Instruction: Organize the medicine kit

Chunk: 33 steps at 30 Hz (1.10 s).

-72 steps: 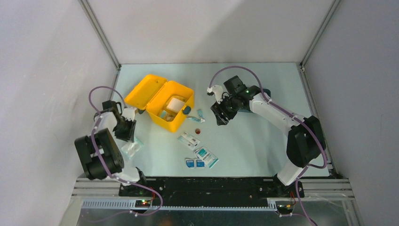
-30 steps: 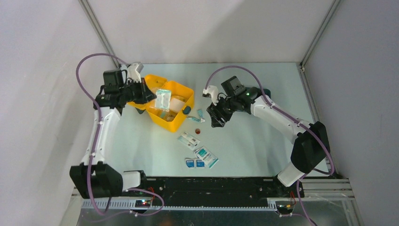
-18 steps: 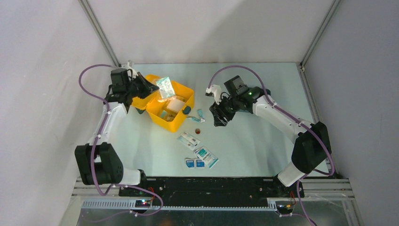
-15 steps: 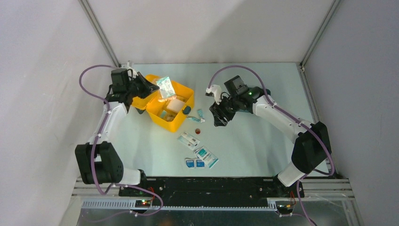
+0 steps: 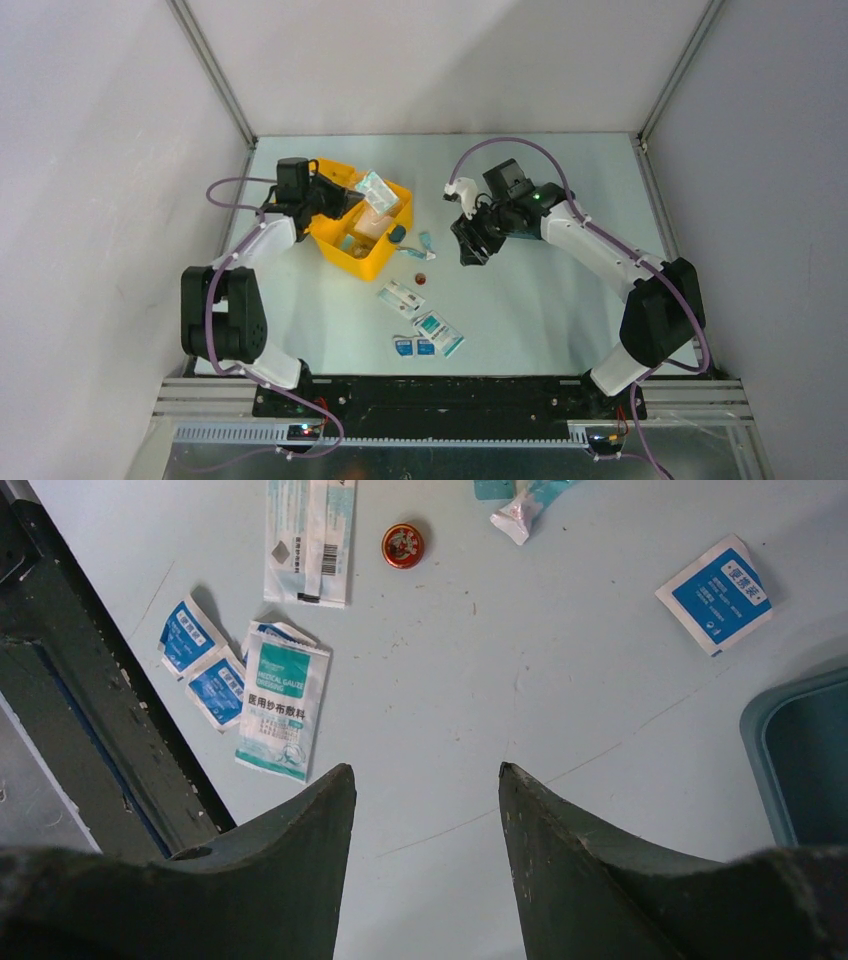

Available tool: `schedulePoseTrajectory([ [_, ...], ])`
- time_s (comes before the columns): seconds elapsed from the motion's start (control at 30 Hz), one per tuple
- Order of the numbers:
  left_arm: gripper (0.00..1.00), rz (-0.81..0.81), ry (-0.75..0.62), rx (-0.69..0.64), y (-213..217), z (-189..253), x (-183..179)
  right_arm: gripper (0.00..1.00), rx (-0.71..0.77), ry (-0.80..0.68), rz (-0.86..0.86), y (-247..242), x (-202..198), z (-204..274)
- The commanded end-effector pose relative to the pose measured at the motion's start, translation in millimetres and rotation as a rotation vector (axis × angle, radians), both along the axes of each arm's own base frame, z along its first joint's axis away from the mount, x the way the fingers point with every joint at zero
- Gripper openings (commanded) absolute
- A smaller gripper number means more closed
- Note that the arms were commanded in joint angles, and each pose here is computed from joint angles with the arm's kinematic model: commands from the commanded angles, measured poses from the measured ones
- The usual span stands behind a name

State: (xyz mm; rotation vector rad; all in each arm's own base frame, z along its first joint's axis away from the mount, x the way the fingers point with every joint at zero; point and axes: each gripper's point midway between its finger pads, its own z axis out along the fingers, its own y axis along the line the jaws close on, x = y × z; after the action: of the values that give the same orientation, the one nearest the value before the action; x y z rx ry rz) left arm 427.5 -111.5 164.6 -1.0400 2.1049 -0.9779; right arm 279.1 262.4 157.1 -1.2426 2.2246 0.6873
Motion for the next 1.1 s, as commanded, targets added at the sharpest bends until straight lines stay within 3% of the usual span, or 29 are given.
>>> schedulePoseTrajectory([
  [0.0, 0.00, 0.117, 0.041, -0.039, 7.9, -9.3, 5.8, 0.59, 0.022, -0.041, 0.004, -0.7, 3.9, 8.5],
  [0.2, 0.00, 0.158, 0.095, -0.056, 9.4, -25.3, 7.5, 0.59, 0.019, -0.040, 0.005, -0.2, 5.0, 6.3],
  [0.37, 0.22, 0.162, 0.118, -0.065, 8.4, -32.5, 8.0, 0.59, 0.013, -0.043, 0.004, 0.0, 7.3, 3.7],
  [0.53, 0.26, 0.134, 0.091, -0.080, 4.0, -20.0, 13.0, 0.59, 0.008, -0.047, 0.001, -1.2, 7.7, 3.8],
  [0.67, 0.42, 0.105, 0.035, -0.052, 11.5, 0.2, 11.3, 0.59, 0.004, -0.058, -0.005, -5.7, 8.1, 7.6],
  [0.77, 0.46, 0.041, -0.079, -0.028, 15.7, 39.7, 7.2, 0.59, 0.011, -0.063, -0.033, -15.3, 11.8, 13.8],
  [0.9, 0.44, -0.059, -0.246, 0.112, 32.6, 90.2, 2.9, 0.59, 0.029, -0.084, -0.126, -36.4, 30.8, 18.7],
  [1.07, 0.55, -0.288, -0.421, 0.469, 32.3, 126.6, -19.2, 0.60, -0.022, -0.152, -0.271, -76.1, 67.4, 17.9],
])
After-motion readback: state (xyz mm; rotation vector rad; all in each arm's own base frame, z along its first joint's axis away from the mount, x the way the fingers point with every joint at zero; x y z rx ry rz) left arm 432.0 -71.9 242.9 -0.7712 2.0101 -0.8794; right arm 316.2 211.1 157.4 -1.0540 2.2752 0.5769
